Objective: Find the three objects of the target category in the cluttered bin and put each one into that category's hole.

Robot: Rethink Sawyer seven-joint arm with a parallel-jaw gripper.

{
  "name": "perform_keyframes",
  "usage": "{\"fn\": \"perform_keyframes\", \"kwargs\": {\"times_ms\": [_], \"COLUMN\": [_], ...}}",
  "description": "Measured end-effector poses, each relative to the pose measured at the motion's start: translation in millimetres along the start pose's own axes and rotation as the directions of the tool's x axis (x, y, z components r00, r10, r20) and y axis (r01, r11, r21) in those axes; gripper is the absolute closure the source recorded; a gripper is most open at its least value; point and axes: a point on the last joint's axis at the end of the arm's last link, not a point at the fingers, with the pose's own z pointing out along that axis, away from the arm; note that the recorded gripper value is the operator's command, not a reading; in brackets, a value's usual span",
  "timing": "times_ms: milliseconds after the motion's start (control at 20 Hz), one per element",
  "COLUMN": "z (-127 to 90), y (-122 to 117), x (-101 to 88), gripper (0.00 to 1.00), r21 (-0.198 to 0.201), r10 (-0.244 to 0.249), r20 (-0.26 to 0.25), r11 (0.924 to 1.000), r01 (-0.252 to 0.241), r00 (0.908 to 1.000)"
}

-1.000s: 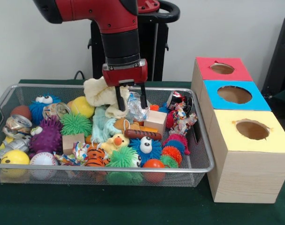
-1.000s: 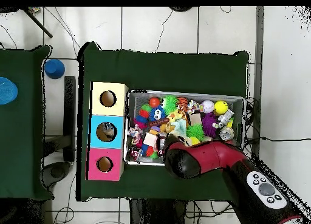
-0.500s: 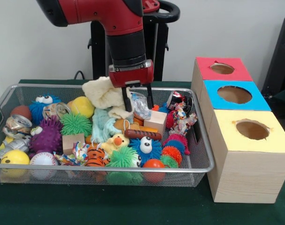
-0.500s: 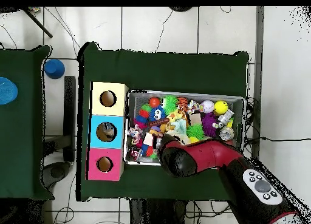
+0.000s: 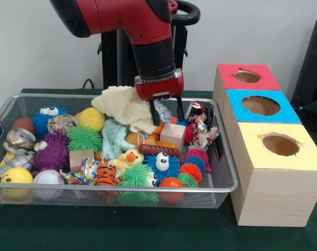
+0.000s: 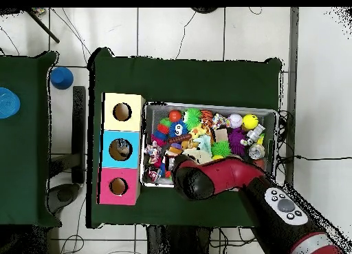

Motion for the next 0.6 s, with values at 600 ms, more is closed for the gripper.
{"fn": "perform_keyframes", "kwargs": {"times_ms": [600], "z": [12], "y": [25], "x": [10.9], "gripper": [0.00], "r21": [-0.010], "r10": [-0.040], "r20": [-0.033], "r11": [0.9992], "r01": [0.039], "r00": [0.9987]}}
